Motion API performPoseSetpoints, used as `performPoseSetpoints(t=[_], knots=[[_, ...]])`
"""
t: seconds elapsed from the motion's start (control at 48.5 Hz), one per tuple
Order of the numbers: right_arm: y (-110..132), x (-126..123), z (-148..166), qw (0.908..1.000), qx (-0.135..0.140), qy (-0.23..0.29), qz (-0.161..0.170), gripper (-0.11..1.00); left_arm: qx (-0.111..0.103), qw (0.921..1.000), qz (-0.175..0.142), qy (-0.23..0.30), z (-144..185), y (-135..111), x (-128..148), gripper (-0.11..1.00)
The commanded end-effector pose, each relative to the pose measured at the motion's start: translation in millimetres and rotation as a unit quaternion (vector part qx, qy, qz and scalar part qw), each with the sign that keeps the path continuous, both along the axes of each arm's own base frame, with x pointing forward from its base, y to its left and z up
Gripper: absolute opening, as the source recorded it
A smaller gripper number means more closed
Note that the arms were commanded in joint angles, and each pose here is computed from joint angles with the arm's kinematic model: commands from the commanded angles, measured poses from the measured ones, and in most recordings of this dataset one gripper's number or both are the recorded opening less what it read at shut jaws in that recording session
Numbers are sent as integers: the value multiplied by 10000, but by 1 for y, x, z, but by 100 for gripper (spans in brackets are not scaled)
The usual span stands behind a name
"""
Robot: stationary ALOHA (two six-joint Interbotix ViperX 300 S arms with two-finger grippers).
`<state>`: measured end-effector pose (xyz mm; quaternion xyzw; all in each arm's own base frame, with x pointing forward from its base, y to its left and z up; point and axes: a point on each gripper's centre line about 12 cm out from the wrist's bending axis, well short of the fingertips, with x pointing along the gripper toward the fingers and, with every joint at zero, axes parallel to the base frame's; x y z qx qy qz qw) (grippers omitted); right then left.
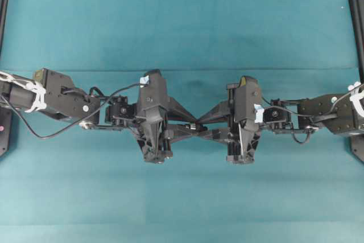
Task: Insert the washer onto the shaft with both hands.
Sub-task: 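Open the left gripper and pull it back from the shaft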
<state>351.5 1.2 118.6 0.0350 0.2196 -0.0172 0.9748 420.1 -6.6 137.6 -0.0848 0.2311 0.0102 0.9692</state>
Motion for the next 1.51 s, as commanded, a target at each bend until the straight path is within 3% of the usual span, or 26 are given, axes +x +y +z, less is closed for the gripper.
performPoseSetpoints(t=[0.0, 0.083, 0.206, 0.268, 1.279, 1.485], knots=[[-3, 8, 12, 9997, 50, -239, -80, 0, 14, 9998, -91, -169, 11, -7, 6, 37], [-3, 8, 12, 9997, 50, -239, -80, 0, 13, 9998, -91, -184, 12, -7, 6, 42], [-3, 7, 12, 9997, 50, -231, -80, 0, 8, 9998, -86, -192, 12, -7, 6, 73], [-3, 7, 11, 9997, 49, -223, -80, 0, 21, 9997, -85, -215, 14, -6, 6, 80], [-1, 4, 8, 9999, 53, -124, -39, 0, 69, 9996, -56, -255, 21, -1, -5, 78], [-1, 5, 8, 9999, 52, -131, -47, 0, 104, 9999, -67, 13, 17, -1, -8, 78]])
